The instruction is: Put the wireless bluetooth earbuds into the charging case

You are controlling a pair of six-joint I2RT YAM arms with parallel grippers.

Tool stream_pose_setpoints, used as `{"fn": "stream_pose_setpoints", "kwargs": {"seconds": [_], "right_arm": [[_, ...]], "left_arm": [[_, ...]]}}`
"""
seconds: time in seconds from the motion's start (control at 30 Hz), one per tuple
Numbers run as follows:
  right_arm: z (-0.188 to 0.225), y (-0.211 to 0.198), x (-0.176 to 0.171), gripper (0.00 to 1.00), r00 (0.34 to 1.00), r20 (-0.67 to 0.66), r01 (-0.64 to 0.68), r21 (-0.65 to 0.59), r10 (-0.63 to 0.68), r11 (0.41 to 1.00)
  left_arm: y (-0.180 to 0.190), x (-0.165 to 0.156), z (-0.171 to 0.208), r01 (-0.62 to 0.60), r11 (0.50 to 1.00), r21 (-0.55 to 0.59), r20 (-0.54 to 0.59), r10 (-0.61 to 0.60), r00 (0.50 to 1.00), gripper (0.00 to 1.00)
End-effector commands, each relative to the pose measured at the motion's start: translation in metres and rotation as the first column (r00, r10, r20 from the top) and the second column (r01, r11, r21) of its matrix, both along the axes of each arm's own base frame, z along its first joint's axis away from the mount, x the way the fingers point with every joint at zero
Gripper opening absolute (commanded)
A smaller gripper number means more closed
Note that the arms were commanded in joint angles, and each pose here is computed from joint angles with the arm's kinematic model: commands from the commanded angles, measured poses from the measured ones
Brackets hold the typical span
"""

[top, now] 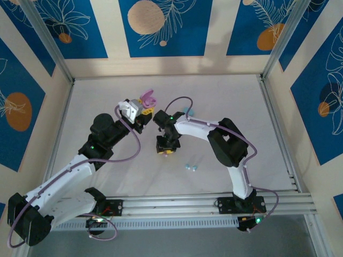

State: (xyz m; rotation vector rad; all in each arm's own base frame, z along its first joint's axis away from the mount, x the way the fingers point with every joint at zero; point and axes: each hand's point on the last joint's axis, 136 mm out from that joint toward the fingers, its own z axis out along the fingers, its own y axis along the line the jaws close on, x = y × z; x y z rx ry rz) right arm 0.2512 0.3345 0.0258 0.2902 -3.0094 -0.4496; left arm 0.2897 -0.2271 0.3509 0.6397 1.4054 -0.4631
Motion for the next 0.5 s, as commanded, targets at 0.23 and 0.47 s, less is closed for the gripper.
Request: {"fn": "stream_pose_setpoints", "kwargs": {"seconds": [0.23,0.47], "right_arm": [[-0.0048,-0.0038,-0.0014,0.33,0.998,0.017,-0.062,-0.090,0.064,0.994],[-0.0067,-0.0047,-0.0021,0.30,0.996,0.018,-0.088,-0.108,0.091,0.990]], "left_arm": [[0.0011,-0.0048,0.0246,0.008,0.999,-0.041,0.060,-0.006,0.998,0.24],[0.0014,-0.0053,0.0247,0.008,0.999,-0.043,0.060,-0.006,0.998,0.24]]}}
